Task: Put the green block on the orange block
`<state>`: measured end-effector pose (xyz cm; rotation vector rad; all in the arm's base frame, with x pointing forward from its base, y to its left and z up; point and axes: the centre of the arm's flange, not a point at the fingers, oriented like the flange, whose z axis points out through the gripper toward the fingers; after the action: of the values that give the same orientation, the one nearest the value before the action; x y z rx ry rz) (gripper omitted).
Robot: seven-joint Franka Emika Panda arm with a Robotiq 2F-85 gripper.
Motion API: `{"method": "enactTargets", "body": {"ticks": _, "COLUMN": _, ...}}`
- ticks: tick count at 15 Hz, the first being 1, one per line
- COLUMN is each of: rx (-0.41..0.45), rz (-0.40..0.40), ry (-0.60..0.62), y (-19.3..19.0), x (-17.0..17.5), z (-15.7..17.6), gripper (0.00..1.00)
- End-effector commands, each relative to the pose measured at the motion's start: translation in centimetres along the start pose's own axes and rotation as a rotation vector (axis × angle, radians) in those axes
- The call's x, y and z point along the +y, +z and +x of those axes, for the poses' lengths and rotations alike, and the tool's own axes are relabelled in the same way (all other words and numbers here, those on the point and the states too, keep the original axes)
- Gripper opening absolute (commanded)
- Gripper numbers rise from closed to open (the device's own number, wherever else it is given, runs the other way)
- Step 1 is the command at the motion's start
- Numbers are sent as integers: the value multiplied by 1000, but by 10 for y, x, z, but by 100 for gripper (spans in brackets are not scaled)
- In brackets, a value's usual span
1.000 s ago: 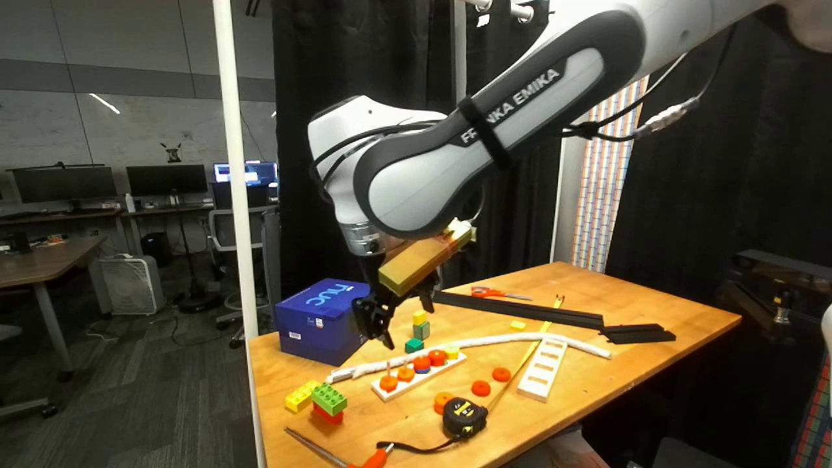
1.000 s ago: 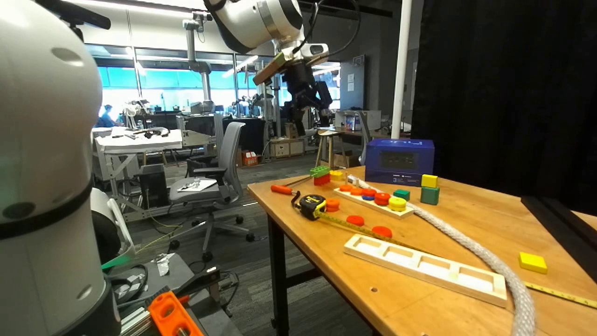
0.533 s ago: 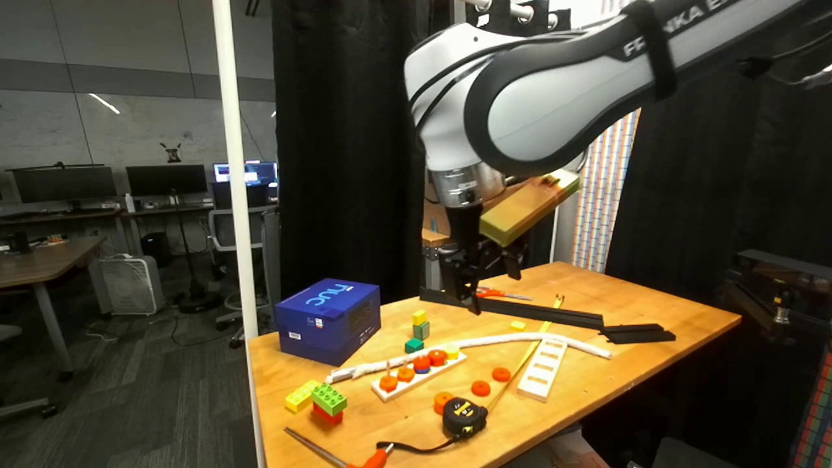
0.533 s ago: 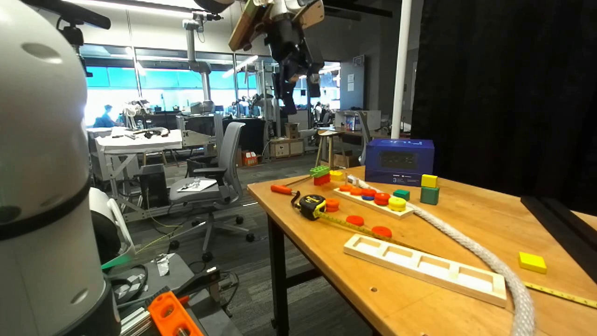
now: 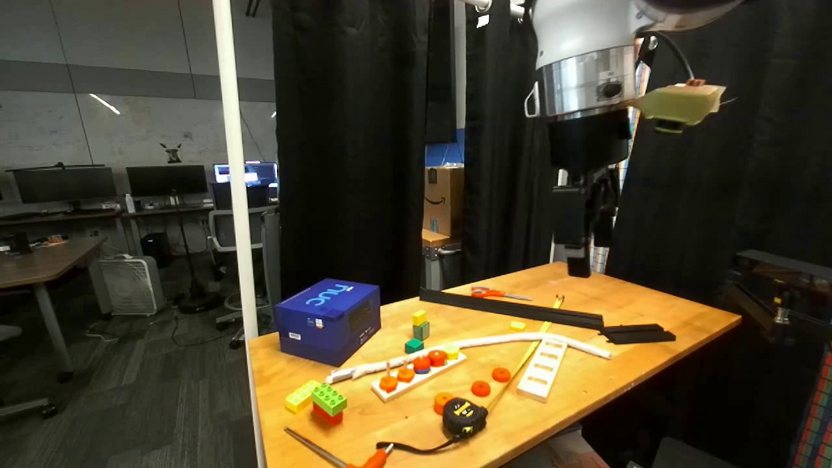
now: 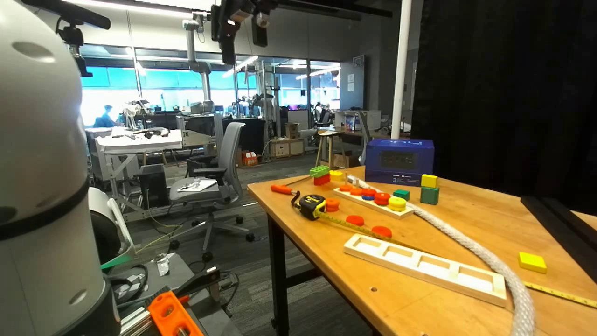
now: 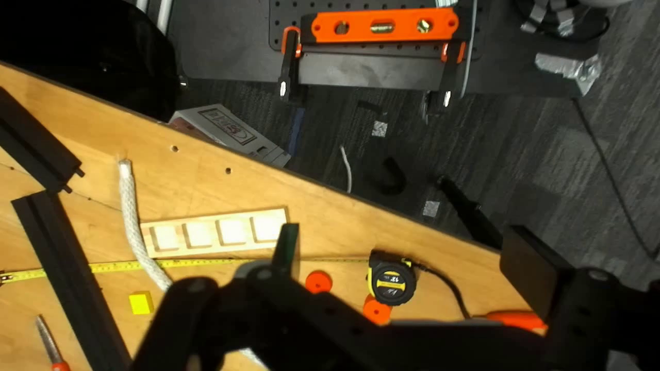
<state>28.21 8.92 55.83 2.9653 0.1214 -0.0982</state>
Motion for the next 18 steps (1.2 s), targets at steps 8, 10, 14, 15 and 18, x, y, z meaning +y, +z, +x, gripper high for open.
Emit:
{"method": "enactTargets", "body": {"ticks": 8, "rx": 147, "rz": 131, "ry": -69, "y": -21, "x": 18, "z": -77, "gripper": 100}}
{"method": "enactTargets", "body": {"ticks": 10, "rx": 101, "rz": 102, "ry": -79, "y": -24, "x": 15, "z": -68, "gripper": 100}}
{"method": "enactTargets", "body": {"ticks": 14, "rx": 135, "rz": 110, "ry": -43, "y": -21, "x": 21, "z": -75, "gripper": 100}}
{"method": "enactTargets", "body": {"ticks": 15, "rx": 137, "rz": 111, "ry": -41, "y": -20, "x": 21, "z": -75, "gripper": 100}}
{"method": "enactTargets", "body": {"ticks": 18, "rx": 135, "rz": 112, "ry": -39, "y": -19, "x": 21, "z": -75, "gripper": 100}}
